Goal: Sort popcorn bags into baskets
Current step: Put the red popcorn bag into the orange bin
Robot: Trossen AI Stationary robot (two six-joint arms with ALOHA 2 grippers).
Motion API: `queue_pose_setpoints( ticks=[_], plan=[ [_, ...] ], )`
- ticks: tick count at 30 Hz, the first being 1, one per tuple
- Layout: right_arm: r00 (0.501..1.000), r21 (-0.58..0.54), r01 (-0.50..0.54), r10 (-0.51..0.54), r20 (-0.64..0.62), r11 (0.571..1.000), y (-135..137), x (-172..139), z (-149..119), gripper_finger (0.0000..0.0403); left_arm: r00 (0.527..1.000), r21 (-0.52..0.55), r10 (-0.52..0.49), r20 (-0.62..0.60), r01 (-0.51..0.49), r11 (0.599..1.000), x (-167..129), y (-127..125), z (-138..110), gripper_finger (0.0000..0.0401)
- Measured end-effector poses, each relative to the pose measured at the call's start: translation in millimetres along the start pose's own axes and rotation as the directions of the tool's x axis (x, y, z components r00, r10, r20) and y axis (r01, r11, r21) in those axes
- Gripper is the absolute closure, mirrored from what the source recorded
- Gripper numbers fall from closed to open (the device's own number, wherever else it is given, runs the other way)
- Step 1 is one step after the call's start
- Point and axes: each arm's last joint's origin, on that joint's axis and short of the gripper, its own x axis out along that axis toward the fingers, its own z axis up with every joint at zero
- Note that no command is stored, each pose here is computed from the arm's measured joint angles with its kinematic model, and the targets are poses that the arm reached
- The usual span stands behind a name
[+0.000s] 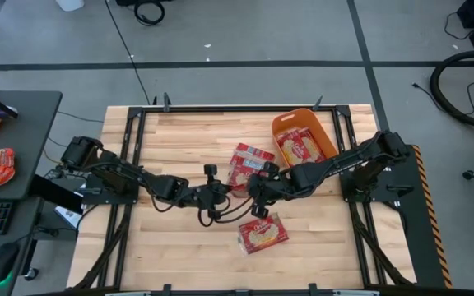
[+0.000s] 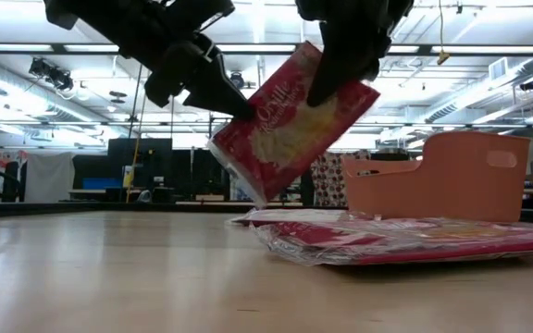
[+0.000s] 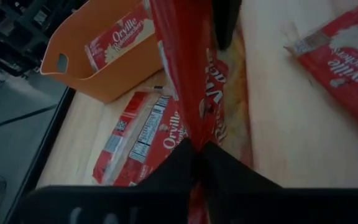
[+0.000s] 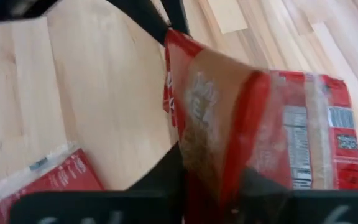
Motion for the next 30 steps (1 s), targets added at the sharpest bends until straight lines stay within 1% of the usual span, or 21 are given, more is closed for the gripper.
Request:
queue_pose_setpoints(
  ticks=[2, 5, 9, 11, 13, 16, 18, 19, 23, 25, 27, 30],
  plan=[
    [1.0, -0.007, -0.002, 0.001, -0.024, 1.0, -1.9, -2.6, -1.9, 0.0376, 1.0, -0.019, 0.002, -0.002, -0.002, 1.0, -0.2, -0.2, -0.2, 0.0346],
    [0.998, 0.011, 0.016, -0.015, -0.059, 1.0, -7.6, -14.9, -5.6, 0.038, 1.0, -0.017, 0.022, -0.014, -0.022, 1.0, -1.8, -0.9, -0.9, 0.0308],
    [0.989, 0.06, 0.129, -0.125, -0.075, 0.99, -19.9, -40.7, -13.4, 0.0365, 0.999, -0.017, 0.033, -0.007, -0.033, 0.999, -11.6, 0.6, 2.8, 0.0258],
    [0.976, 0.106, 0.209, -0.201, -0.079, 0.972, -29.3, -55.7, -18.3, 0.0365, 1.0, -0.021, 0.019, -0.006, -0.019, 1.0, -18.5, 1.7, 4.2, 0.0239],
    [0.951, 0.165, 0.308, -0.299, -0.076, 0.937, -40.7, -71.3, -23.9, 0.0369, 1.0, -0.038, -0.001, 0.015, 0.001, 0.999, -24.1, 4.0, 7.7, 0.0227],
    [0.882, 0.244, 0.465, -0.467, -0.052, 0.851, -56.9, -90.5, -32.9, 0.0375, 0.999, -0.042, -0.04, 0.028, 0.041, 0.998, -28.9, 4.8, 9.4, 0.0222],
    [0.836, 0.292, 0.535, -0.546, -0.047, 0.793, -65.1, -97.4, -38.6, 0.0375, 0.998, -0.05, -0.059, 0.037, 0.061, 0.997, -29.1, 4.5, 10.4, 0.0223],
    [0.819, 0.307, 0.557, -0.572, -0.046, 0.772, -68.2, -98.4, -41.8, 0.0373, 0.997, -0.05, -0.064, 0.033, 0.066, 0.997, -29.2, 4.2, 9.9, 0.0225],
    [0.771, 0.34, 0.612, -0.635, -0.053, 0.714, -80.2, -92.3, -56.5, 0.0366, 0.997, -0.055, -0.071, 0.025, 0.073, 0.996, -30.1, 2.7, 9.0, 0.0228],
    [0.758, 0.377, 0.618, -0.651, -0.053, 0.69, -89.1, -90.3, -64.3, 0.0368, 0.997, -0.063, -0.071, 0.028, 0.073, 0.995, -30.1, 2.7, 9.3, 0.0229],
    [0.76, 0.424, 0.601, -0.649, -0.039, 0.678, -97.3, -87.8, -70.5, 0.0374, 0.996, -0.075, -0.085, 0.037, 0.087, 0.993, -30.3, 2.2, 10.1, 0.0229],
    [0.774, 0.491, 0.551, -0.633, 0.001, 0.675, -109.3, -83.1, -77.8, 0.0377, 0.991, -0.087, -0.121, 0.049, 0.125, 0.988, -30.2, 1.3, 10.9, 0.0229]
  ],
)
